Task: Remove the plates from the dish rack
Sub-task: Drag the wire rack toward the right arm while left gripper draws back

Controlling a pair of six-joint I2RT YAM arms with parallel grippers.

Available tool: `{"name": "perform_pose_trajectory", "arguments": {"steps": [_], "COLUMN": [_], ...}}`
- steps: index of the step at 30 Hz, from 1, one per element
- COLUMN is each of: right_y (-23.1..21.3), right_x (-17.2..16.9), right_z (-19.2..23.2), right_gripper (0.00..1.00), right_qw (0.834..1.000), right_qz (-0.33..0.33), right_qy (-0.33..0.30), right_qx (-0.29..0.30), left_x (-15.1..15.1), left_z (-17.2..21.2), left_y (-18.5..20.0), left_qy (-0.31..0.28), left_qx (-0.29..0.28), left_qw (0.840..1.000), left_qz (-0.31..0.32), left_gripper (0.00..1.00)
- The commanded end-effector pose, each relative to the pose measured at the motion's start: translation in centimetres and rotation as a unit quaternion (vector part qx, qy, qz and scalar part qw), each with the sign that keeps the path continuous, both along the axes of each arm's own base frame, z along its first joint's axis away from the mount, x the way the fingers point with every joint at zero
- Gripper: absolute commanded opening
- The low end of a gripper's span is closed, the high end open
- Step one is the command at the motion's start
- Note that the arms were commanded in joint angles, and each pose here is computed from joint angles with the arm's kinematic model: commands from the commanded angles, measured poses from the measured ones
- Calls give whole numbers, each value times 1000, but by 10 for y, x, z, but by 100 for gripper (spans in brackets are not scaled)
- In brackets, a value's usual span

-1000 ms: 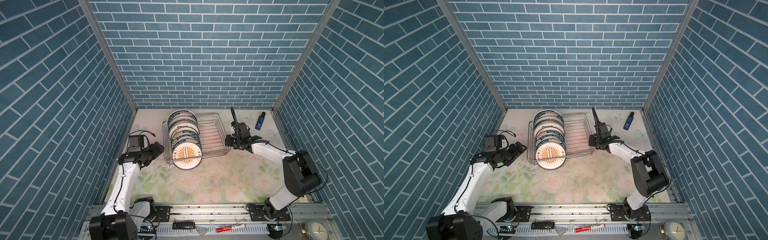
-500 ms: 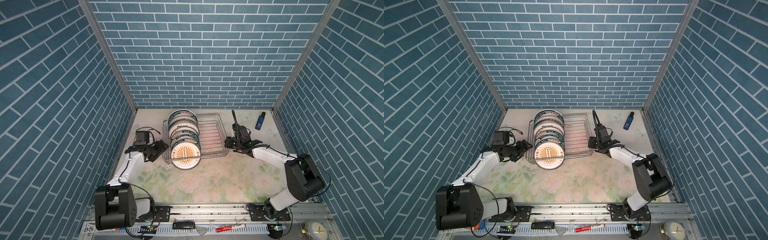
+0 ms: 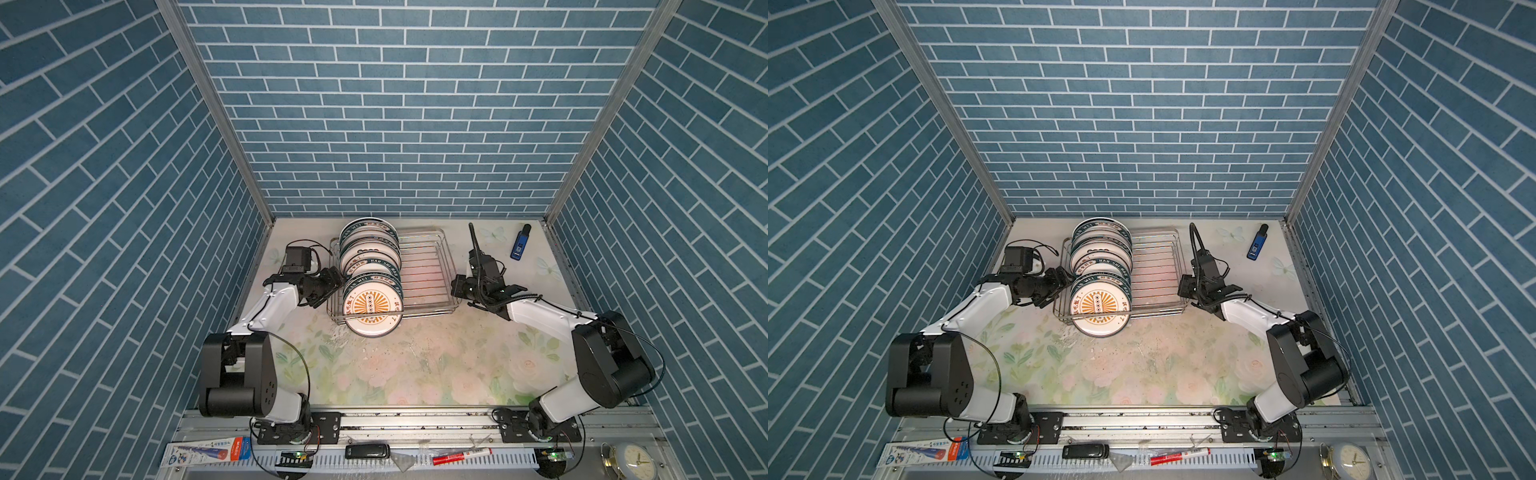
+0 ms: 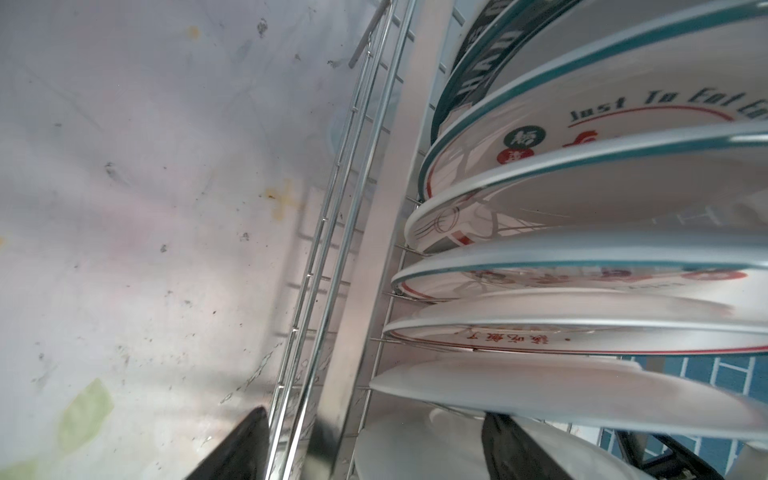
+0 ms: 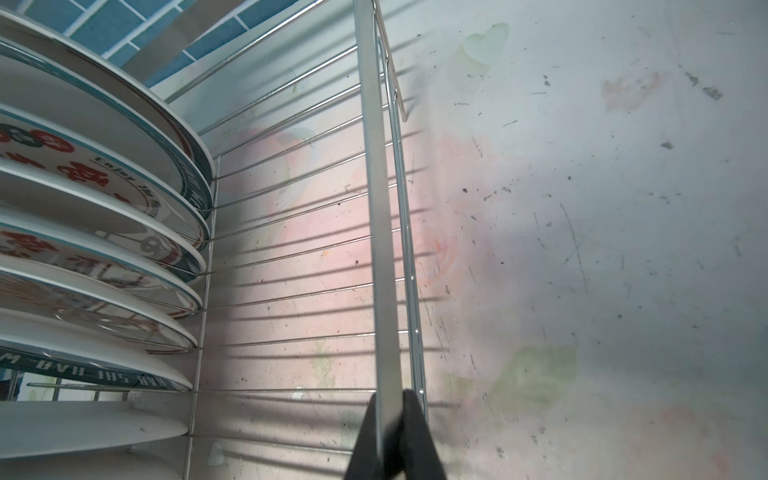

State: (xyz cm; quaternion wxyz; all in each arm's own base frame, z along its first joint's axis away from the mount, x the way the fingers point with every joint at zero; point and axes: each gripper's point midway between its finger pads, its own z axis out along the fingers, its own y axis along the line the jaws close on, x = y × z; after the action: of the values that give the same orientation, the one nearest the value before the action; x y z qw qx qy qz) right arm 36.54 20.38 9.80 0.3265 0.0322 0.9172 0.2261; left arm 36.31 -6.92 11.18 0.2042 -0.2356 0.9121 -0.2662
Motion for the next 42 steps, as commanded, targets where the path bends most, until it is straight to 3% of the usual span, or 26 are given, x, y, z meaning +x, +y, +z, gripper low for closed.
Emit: {"name": "perform_pose_trajectory", "arguments": {"steps": [1, 11, 18, 36, 42], "right_y": [-62, -107, -146, -195, -218], "right_x": [-24, -1, -7, -113, -148], "right_z": [-58, -55, -59, -38, -24], "right_gripper": [0, 0, 0, 0, 0], "right_qw": [976, 966, 955, 922, 898], "right_qz": [-161, -216, -260, -365, -430], "right_qy": [144, 140, 142, 126, 92], "right_qx": [14, 22, 21, 17, 18], "left_x": [17, 41, 44, 20, 13], "left_z": [12, 28, 31, 17, 12], "left_y": [3, -13, -16, -22, -26], "left_qy": [-25, -45, -51, -43, -41], "left_qx": [12, 18, 17, 15, 9], "left_qw": [1000, 998, 998, 998, 998], "left_qz": [2, -28, -29, -43, -51], "left_gripper": [83, 89, 89, 89, 89]}}
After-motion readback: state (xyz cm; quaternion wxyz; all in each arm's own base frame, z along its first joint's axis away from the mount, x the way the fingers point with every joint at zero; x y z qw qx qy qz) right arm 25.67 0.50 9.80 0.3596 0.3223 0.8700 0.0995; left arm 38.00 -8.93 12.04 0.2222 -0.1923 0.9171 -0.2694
